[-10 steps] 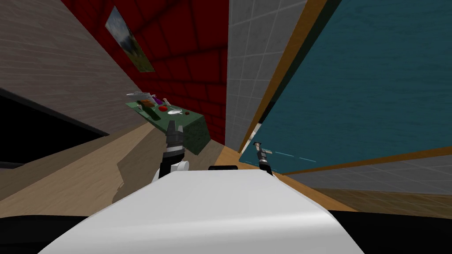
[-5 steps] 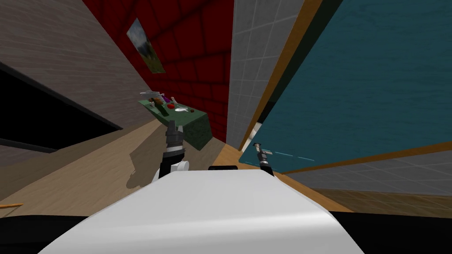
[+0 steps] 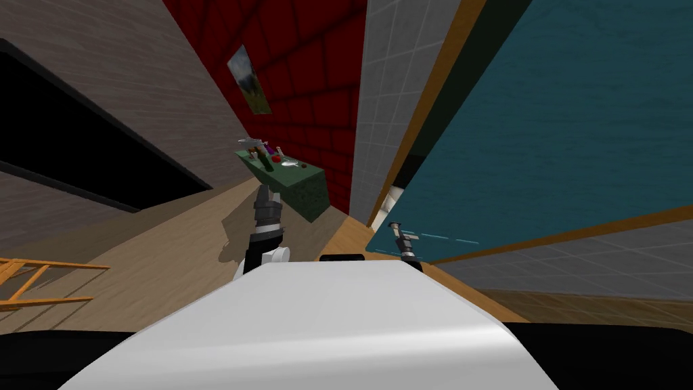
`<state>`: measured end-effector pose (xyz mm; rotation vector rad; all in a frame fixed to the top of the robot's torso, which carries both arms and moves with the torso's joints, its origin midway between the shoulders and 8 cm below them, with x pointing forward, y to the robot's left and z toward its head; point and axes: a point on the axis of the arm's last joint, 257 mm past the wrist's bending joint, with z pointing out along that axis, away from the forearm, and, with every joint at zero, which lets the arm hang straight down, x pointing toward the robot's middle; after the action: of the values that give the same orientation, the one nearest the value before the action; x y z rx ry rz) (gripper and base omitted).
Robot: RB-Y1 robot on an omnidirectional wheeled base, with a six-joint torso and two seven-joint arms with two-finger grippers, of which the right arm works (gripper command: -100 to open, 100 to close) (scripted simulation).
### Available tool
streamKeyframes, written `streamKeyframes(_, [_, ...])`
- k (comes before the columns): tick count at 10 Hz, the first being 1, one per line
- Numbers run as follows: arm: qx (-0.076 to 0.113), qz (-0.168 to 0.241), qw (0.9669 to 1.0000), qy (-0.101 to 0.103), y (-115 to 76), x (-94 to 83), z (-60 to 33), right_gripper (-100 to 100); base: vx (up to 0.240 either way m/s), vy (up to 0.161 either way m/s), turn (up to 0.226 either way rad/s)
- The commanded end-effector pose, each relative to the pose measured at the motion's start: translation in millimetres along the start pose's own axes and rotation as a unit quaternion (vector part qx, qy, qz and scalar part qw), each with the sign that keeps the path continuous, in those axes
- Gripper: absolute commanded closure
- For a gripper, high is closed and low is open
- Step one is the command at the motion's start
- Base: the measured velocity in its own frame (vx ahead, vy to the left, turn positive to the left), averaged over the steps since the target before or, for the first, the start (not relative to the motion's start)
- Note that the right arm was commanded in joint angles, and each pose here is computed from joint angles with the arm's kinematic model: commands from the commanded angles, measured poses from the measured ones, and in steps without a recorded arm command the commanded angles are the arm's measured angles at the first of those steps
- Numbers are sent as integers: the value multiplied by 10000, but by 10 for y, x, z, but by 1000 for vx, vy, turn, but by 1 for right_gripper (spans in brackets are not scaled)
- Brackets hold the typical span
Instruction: Pull the door open
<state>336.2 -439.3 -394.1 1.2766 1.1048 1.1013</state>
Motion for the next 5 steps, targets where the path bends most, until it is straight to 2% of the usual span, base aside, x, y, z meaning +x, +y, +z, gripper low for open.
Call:
streamKeyframes(1, [-17, 6, 9999, 99, 15, -2, -73, 100, -220, -75, 109])
streamKeyframes(2, [11, 10, 10000, 73, -10, 26, -56, 100, -92, -25, 30])
streamKeyframes(3, [20, 17, 9999, 164, -27, 21, -175, 100, -217, -15, 221])
streamKeyframes(4, [14, 14, 9998, 197, -23, 6, -221, 100, -273, -42, 218])
streamKeyframes(5, [10, 12, 9998, 215, -21, -1, -246, 100, -211, -64, 100])
